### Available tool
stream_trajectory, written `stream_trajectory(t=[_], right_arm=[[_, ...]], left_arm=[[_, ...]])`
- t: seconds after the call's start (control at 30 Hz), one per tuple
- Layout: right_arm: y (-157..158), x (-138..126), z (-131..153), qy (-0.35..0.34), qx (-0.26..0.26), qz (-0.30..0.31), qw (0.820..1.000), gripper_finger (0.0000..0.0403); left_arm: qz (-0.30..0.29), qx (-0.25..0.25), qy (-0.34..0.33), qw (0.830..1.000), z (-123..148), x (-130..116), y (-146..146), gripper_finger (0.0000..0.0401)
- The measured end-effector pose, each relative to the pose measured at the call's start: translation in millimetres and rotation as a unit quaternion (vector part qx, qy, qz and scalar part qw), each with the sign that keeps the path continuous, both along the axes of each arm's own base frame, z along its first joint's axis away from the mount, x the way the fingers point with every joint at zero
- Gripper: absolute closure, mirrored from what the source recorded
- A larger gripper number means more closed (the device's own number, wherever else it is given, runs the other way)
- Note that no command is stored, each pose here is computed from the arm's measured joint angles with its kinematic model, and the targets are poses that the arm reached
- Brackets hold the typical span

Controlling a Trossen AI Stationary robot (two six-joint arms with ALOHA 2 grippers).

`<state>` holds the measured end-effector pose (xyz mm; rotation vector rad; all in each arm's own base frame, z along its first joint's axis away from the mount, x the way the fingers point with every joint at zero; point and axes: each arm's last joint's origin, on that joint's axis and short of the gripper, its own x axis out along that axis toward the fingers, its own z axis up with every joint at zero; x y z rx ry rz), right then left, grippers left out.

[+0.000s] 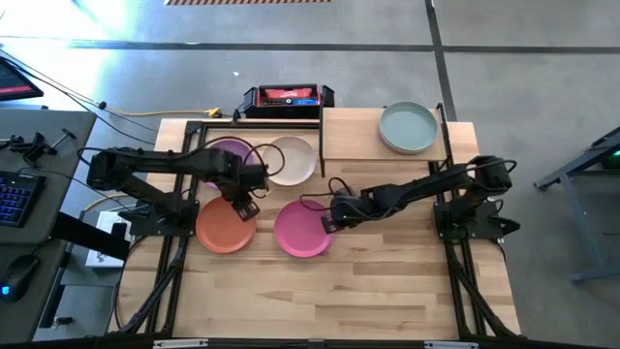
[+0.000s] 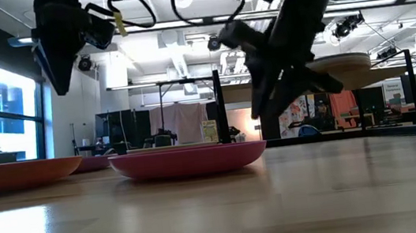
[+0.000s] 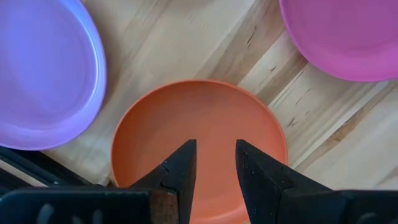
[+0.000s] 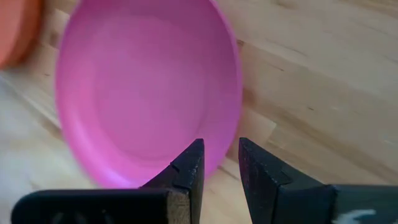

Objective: Place and stack plates onto a shelf
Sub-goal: Put the pink plate on the shelf

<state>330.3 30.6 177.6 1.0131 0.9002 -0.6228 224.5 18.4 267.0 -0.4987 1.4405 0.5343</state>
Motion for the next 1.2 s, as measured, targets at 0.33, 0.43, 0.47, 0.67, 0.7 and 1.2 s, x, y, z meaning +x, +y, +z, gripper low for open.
stream_trajectory(t=[0.33, 0.43, 0.47, 0.67, 0.7, 1.2], right_arm=[[-1.1, 5.0, -19.2, 0.027, -0.014, 0.006, 1.0, 0.0325], [-1.0, 6.3, -24.1, 0.031, -0.015, 0.007, 0.999, 0.0325], [-0.9, 7.1, -25.5, 0.031, -0.015, 0.007, 0.999, 0.0325], [-0.8, 7.9, -27.4, 0.032, -0.013, 0.008, 0.999, 0.0325], [-0.7, 8.3, -27.3, 0.03, -0.013, 0.007, 0.999, 0.0325], [-4.9, 11.6, -29.9, 0.021, -0.014, -0.009, 1.0, 0.0325]], left_arm=[[0.001, 0.001, -0.001, 1.0, 0.0, 0.2, -0.4, 0.0302], [0.002, 0.001, -0.003, 1.0, 0.1, 0.6, -0.4, 0.0302], [0.003, 0.001, -0.004, 1.0, 0.1, 0.7, -0.4, 0.0302], [0.004, 0.002, -0.013, 1.0, 0.3, 2.7, -0.1, 0.0302], [0.004, 0.002, -0.015, 1.0, 0.2, 3.0, -0.1, 0.0302], [0.004, 0.004, -0.038, 0.999, 0.8, 7.4, 0.2, 0.0302]])
